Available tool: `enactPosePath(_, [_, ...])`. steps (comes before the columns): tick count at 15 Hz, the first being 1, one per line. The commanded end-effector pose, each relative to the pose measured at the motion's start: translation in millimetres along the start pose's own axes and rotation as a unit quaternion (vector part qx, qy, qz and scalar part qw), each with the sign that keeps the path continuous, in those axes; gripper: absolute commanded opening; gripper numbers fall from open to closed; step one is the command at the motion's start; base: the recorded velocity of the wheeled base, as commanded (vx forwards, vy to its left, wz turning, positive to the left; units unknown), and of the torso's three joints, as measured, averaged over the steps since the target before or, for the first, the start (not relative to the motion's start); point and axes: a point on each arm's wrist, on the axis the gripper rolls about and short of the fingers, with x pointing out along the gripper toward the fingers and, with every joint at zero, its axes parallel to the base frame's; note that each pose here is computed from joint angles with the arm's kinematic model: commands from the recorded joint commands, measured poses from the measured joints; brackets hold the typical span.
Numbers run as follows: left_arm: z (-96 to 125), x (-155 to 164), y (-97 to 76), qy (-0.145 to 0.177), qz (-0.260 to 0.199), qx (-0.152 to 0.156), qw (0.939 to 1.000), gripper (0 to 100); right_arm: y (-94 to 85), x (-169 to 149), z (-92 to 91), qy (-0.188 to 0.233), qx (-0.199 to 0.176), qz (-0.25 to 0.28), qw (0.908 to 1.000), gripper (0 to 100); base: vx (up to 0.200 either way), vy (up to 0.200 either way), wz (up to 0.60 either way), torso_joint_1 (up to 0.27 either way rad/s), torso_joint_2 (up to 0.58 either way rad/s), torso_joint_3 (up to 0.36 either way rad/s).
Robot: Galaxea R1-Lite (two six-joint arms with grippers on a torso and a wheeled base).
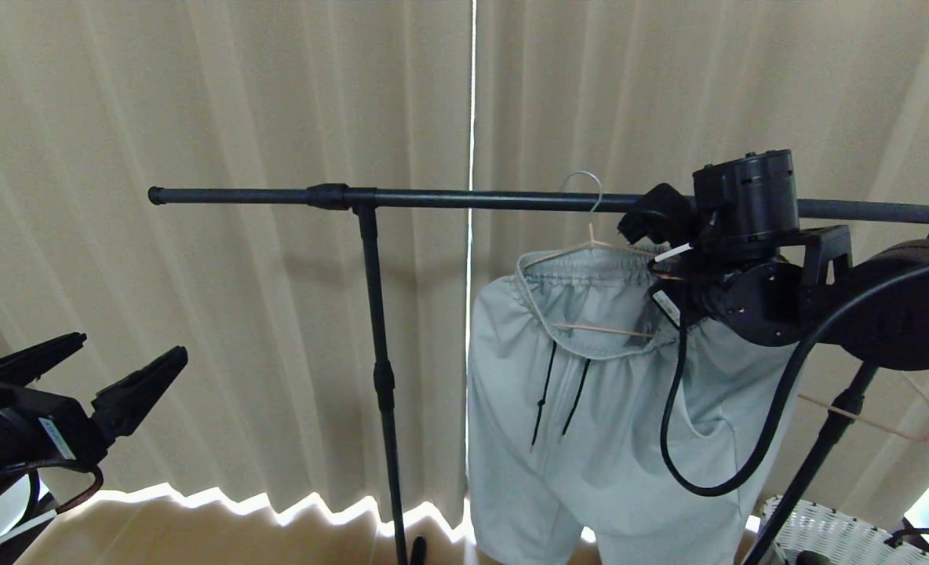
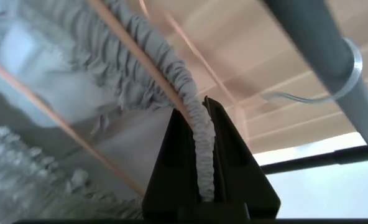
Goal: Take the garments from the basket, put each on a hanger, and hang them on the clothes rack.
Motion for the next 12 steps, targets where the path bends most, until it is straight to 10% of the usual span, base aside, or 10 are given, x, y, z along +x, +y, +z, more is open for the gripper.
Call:
enactPosePath(1, [-0.1,0.2,0.0,0.000,0.000,-0.001,1.0000,100,7.0,-0.5,0.7,-0.001,-0.007,0.007,1.0000,0,0.000,0.000,0.00,0.000,0.00,0.000])
enactPosePath(11, [-0.7,1.1,0.0,0.003,0.000,0.000,1.0000,100,18.5,0.2,3.6,-0.007,-0.013,0.020,0.9997,0,0.000,0.000,0.00,0.000,0.00,0.000])
enactPosePath(12, [-1.1,1.4,0.0,0.004,0.000,0.000,1.0000,100,18.0,-0.8,4.2,-0.010,-0.010,0.021,0.9997,100,0.000,0.000,0.00,0.000,0.00,0.000])
